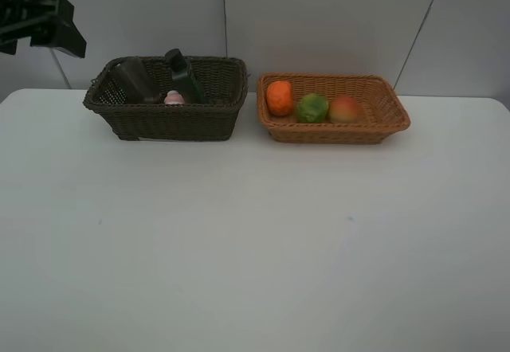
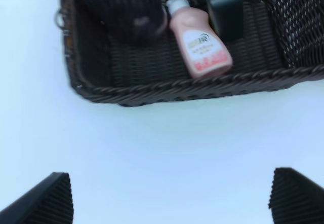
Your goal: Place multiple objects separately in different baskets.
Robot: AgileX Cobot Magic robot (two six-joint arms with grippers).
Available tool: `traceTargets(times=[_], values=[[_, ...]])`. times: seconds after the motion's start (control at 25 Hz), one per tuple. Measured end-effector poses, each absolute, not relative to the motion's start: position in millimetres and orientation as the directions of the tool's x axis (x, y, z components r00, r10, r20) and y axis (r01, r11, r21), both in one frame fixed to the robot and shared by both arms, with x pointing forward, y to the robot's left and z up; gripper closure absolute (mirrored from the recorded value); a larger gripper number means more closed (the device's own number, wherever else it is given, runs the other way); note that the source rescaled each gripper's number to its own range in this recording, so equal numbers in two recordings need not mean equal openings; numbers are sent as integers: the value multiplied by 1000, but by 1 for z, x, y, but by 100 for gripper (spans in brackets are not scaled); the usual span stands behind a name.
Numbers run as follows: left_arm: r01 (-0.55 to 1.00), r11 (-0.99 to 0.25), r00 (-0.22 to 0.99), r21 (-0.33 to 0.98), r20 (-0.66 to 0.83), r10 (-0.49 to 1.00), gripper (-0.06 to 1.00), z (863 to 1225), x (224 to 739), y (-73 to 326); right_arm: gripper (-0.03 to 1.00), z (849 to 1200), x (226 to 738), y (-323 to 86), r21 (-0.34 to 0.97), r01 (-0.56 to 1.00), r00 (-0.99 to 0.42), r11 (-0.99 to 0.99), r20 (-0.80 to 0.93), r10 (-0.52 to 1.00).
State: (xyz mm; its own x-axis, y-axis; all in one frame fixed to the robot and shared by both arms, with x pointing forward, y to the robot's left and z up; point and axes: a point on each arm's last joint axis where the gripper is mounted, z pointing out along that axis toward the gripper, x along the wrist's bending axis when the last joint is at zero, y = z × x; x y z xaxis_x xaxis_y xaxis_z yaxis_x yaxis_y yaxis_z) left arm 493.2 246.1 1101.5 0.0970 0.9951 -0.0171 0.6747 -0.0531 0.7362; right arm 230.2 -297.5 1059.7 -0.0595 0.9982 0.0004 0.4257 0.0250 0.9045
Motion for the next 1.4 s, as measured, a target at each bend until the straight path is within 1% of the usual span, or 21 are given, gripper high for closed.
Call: traceTargets(times=[0.16, 0.36, 0.6, 0.84, 1.12, 1.24, 1.4], values=[[576, -44, 86, 817, -7, 996, -6, 1109, 441, 262, 0, 1060, 230, -298, 905, 426, -60, 25, 0, 998], [433, -27, 86, 901, -12, 996, -6, 1110, 376, 280, 0, 1060, 230, -298, 905, 426, -60, 25, 0, 998], [323, 13, 60, 946, -34, 998, -6, 1113, 317, 297, 0, 1060, 230, -298, 905, 426, -60, 25, 0, 998], [373, 44, 0, 927, -47, 999, -6, 1103, 275, 312, 0, 1060, 230, -298, 905, 426, -60, 25, 0, 998], [396, 84, -31, 914, -79, 996, -6, 1090, 238, 323, 0, 1060, 230, -298, 905, 426, -60, 25, 0, 998], [383, 77, -26, 921, -72, 997, -6, 1085, 225, 326, 0, 1060, 230, -298, 905, 426, -60, 25, 0, 998], [399, 68, 34, 915, -89, 995, -6, 1080, 218, 322, 0, 1060, 230, -298, 905, 426, -60, 25, 0, 998]])
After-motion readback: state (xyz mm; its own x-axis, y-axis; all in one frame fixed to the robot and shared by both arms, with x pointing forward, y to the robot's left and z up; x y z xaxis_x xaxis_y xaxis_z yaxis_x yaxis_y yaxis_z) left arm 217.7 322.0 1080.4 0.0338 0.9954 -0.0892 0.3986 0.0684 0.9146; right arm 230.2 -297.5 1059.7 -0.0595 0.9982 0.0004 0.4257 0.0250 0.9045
